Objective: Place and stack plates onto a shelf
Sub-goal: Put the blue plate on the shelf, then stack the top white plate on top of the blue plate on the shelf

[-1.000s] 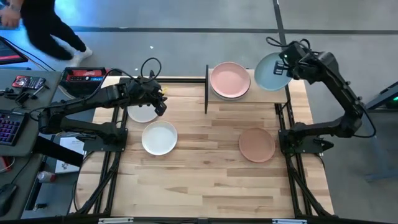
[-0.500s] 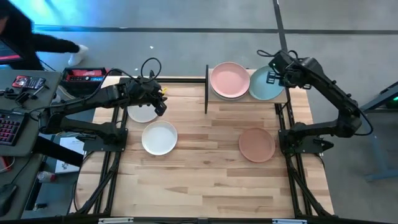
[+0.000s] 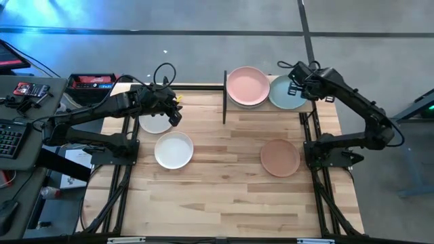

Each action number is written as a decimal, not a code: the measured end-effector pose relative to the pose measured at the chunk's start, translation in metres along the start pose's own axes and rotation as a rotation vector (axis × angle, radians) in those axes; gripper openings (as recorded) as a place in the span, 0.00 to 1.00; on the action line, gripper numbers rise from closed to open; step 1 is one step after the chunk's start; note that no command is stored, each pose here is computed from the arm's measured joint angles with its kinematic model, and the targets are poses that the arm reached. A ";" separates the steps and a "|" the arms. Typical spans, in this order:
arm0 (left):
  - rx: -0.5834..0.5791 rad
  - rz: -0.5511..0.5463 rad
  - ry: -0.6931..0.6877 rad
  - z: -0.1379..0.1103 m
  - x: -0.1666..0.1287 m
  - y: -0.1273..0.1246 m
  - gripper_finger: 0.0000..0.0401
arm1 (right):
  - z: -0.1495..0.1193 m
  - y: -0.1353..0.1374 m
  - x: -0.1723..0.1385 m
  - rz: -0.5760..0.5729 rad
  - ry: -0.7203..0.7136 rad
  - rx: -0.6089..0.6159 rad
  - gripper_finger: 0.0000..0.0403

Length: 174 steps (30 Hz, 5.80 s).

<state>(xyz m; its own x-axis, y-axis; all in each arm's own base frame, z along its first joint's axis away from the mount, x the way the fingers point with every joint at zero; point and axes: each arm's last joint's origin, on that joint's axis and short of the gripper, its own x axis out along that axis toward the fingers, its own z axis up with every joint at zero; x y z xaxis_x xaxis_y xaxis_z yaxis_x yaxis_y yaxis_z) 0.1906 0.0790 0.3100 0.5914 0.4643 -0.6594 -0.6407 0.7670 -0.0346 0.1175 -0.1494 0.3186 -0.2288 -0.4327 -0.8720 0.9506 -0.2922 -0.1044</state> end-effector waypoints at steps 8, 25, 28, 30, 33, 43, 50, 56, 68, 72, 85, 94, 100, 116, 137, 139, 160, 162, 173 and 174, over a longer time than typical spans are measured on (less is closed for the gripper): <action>0.000 0.000 0.000 0.000 0.000 0.000 0.28 | 0.004 -0.001 0.007 0.012 0.012 0.022 0.00; 0.000 -0.001 0.000 0.000 0.000 0.000 0.28 | 0.001 -0.001 0.007 0.037 0.072 -0.035 0.00; 0.000 0.002 -0.001 0.000 0.000 0.000 0.28 | 0.001 -0.001 0.007 0.038 0.075 -0.028 0.00; 0.000 0.008 -0.002 0.000 0.000 0.000 0.28 | 0.001 -0.001 0.007 0.037 0.074 -0.014 0.00; 0.000 0.009 -0.003 0.000 0.000 0.000 0.28 | 0.002 -0.001 0.007 0.031 0.065 -0.013 0.00; 0.000 0.010 -0.003 0.000 0.000 0.000 0.28 | 0.002 -0.002 0.007 0.022 0.053 -0.013 0.00; 0.000 0.010 -0.003 0.000 0.000 0.000 0.28 | 0.003 0.000 0.007 0.030 0.040 -0.006 0.00; 0.000 0.010 -0.003 0.000 0.000 0.000 0.28 | 0.003 0.000 0.007 0.033 0.042 -0.005 0.00; 0.000 0.010 -0.003 0.000 0.000 0.000 0.28 | 0.002 0.000 0.007 0.045 0.072 -0.009 0.00; 0.000 0.010 -0.003 0.000 0.000 0.000 0.28 | 0.002 -0.001 0.007 0.043 0.069 -0.009 0.00; 0.000 0.011 -0.003 0.000 0.000 0.000 0.28 | 0.013 -0.005 0.013 0.065 0.072 0.041 0.00; 0.000 0.011 -0.003 0.000 0.000 0.000 0.28 | 0.019 -0.010 0.016 0.069 0.084 0.009 0.19; 0.000 0.011 -0.003 0.000 0.000 0.000 0.28 | 0.020 -0.009 0.014 0.113 0.101 -0.055 0.24; 0.000 0.011 -0.003 0.000 0.000 0.000 0.28 | -0.004 0.020 -0.030 0.521 0.247 -0.415 0.22; -0.002 0.018 -0.013 0.001 0.000 0.000 0.28 | -0.053 0.044 -0.062 0.636 0.285 -0.482 0.22; -0.006 0.013 -0.032 0.003 0.000 0.000 0.28 | -0.059 0.045 -0.065 0.633 0.291 -0.469 0.22; -0.098 0.023 -0.032 0.004 0.004 -0.001 0.28 | -0.126 0.057 -0.103 0.713 0.250 -0.323 0.22; -0.128 0.056 0.009 0.001 0.009 0.003 0.28 | -0.135 0.060 -0.105 0.712 0.262 -0.337 0.22; -0.229 0.169 0.346 -0.017 0.065 0.017 0.28 | -0.181 0.091 -0.102 0.710 0.318 -0.455 0.22; -0.232 0.179 0.366 -0.019 0.070 0.018 0.28 | -0.184 0.093 -0.101 0.704 0.326 -0.465 0.22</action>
<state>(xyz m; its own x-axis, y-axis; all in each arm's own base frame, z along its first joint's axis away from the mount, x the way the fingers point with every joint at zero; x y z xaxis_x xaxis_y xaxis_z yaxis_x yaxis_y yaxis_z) 0.2112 0.1168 0.2494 0.2767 0.3613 -0.8905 -0.8340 0.5507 -0.0357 0.2676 0.0241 0.3092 0.4414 -0.0967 -0.8921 0.8530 0.3538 0.3837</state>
